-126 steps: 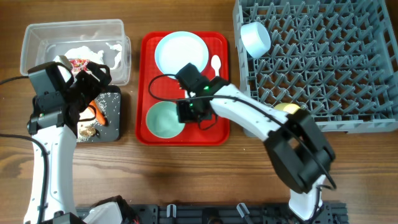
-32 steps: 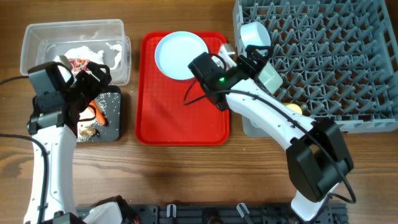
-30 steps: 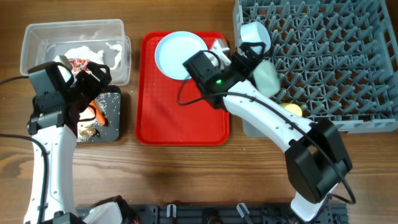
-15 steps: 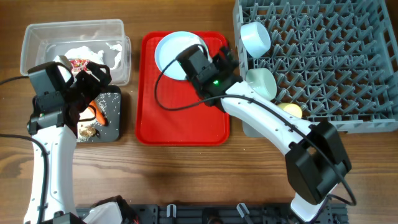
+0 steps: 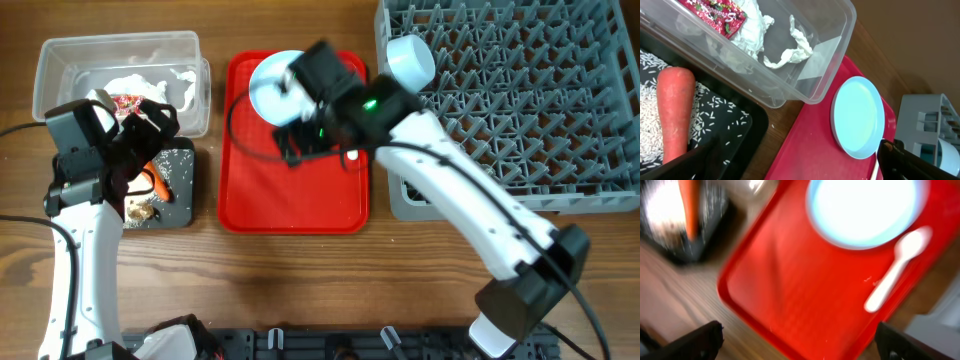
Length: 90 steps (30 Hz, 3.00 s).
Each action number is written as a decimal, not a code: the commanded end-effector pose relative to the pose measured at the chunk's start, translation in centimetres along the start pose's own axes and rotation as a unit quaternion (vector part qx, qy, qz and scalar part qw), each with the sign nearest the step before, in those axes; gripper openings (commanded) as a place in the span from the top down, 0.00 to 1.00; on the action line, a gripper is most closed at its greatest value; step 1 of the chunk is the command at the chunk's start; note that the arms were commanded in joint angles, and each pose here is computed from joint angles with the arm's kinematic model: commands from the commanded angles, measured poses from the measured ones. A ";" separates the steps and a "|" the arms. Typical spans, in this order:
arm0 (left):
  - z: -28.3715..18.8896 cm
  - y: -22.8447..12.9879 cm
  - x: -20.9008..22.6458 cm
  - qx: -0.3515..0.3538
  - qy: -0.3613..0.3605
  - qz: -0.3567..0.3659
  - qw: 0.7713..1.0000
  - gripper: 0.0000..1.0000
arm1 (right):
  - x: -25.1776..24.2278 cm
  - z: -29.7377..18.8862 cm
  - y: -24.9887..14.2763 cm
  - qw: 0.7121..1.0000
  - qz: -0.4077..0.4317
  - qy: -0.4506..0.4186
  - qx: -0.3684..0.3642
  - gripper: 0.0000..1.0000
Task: Sort waste into correct bins and load items into the dishwasher rack
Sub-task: 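Move the right gripper back to the light-blue plate on the tray, then grasp the rim of the light-blue plate with the right gripper, then lift the light-blue plate right and stand it upright in the rack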
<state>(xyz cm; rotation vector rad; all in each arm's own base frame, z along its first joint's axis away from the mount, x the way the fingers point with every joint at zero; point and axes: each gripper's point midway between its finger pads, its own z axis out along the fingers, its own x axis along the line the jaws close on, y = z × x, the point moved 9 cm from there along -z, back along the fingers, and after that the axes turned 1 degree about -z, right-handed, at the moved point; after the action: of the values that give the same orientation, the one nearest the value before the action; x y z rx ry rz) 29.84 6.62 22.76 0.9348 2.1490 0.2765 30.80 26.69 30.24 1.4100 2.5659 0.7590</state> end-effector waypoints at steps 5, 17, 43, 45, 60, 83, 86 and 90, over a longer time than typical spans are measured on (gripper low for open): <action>-0.6 0.7 -0.5 -0.016 -0.005 0.011 1.000 0.00 | -5.9 -1.2 5.7 0.980 0.166 0.016 -0.111 0.00; -0.6 0.7 -0.5 -0.016 -0.005 0.011 1.000 0.00 | -8.9 18.6 2.4 0.947 0.318 -0.002 0.047 0.35; -0.6 0.7 -0.5 -0.016 -0.005 0.011 1.000 0.00 | -10.5 23.2 -2.1 0.928 0.356 -0.075 0.079 0.96; -0.6 0.7 -0.5 -0.016 -0.005 0.011 1.000 0.00 | -10.3 23.2 -2.1 0.934 0.340 -0.060 0.086 0.96; -0.6 0.7 -0.5 -0.016 -0.005 0.011 1.000 0.00 | -10.9 -1.9 4.9 0.962 0.177 -0.133 -0.157 0.95; -0.6 0.7 -0.5 -0.016 -0.005 0.011 1.000 0.00 | -18.6 -11.5 1.1 0.716 -0.016 -0.695 0.054 0.96; -0.6 0.7 -0.5 -0.016 -0.005 0.011 1.000 0.00 | -19.9 -9.8 1.0 0.716 -0.022 -0.693 0.080 0.96; -0.6 0.7 -0.5 -0.016 -0.005 0.011 1.000 0.00 | -21.8 -7.0 0.9 0.756 -0.028 -0.647 0.097 0.96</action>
<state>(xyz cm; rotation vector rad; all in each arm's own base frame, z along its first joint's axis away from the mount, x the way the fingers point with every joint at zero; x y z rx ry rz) 29.84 6.62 22.78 0.9351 2.1476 0.2771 40.00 7.04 35.75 1.1693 1.4231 -0.4550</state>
